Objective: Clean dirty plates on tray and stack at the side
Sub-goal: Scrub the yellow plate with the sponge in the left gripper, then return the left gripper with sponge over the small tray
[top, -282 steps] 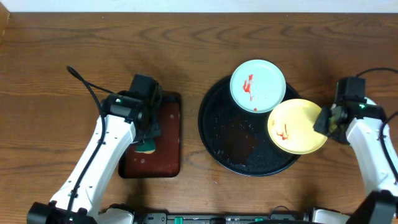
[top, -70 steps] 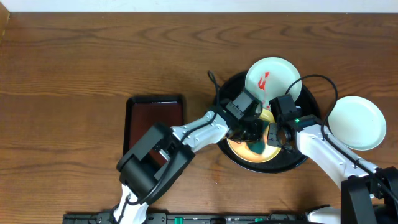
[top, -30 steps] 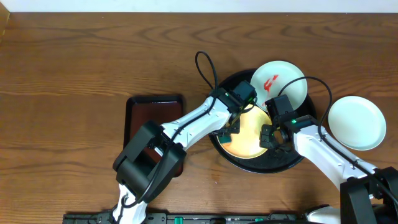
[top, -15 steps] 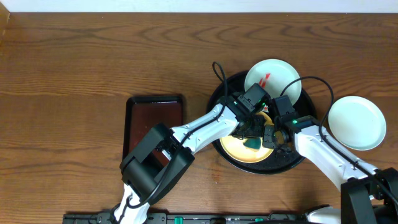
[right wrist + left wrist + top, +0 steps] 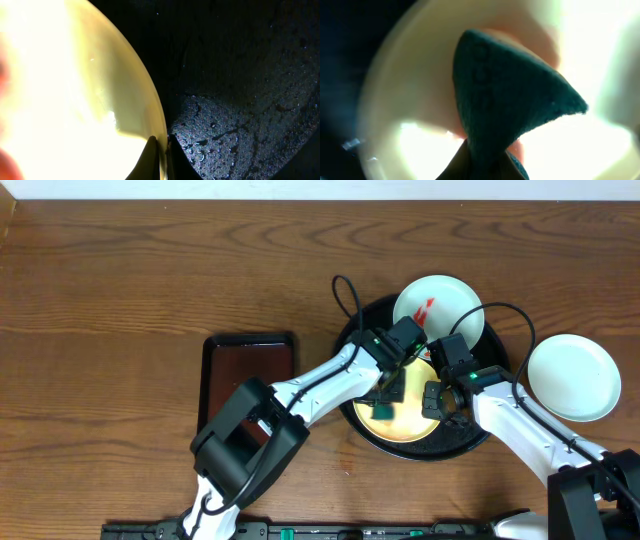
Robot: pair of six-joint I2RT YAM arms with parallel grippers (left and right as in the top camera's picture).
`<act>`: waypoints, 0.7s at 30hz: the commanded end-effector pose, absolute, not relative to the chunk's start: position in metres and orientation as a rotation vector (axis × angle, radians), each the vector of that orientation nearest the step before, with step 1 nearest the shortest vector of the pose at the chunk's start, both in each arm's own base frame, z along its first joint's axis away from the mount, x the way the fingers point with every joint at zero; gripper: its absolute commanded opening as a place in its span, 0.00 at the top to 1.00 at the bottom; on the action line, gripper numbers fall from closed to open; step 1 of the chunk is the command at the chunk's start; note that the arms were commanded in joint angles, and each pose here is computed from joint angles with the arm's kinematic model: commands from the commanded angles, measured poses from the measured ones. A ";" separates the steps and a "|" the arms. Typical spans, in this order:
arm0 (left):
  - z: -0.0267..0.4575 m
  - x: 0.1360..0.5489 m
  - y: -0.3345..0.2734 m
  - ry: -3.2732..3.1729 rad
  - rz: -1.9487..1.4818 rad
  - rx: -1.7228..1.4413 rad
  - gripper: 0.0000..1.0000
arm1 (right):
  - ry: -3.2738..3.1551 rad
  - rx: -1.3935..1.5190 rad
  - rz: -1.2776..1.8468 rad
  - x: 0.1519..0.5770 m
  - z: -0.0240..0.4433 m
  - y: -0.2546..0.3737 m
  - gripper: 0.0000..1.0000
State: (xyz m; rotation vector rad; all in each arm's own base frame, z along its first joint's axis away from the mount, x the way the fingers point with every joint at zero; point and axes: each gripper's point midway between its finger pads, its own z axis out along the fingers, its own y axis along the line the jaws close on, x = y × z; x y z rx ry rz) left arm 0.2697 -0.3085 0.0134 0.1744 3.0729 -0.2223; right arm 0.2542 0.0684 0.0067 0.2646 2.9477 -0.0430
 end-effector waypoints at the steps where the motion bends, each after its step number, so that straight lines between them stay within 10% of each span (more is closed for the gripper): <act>1: 0.005 0.292 -0.247 2.969 0.215 0.161 0.92 | 2.980 0.226 -0.123 0.246 -0.001 0.060 0.99; 21: 0.198 0.291 -0.195 2.739 -0.012 -0.019 0.92 | 2.863 0.071 -0.062 0.270 0.044 0.068 0.99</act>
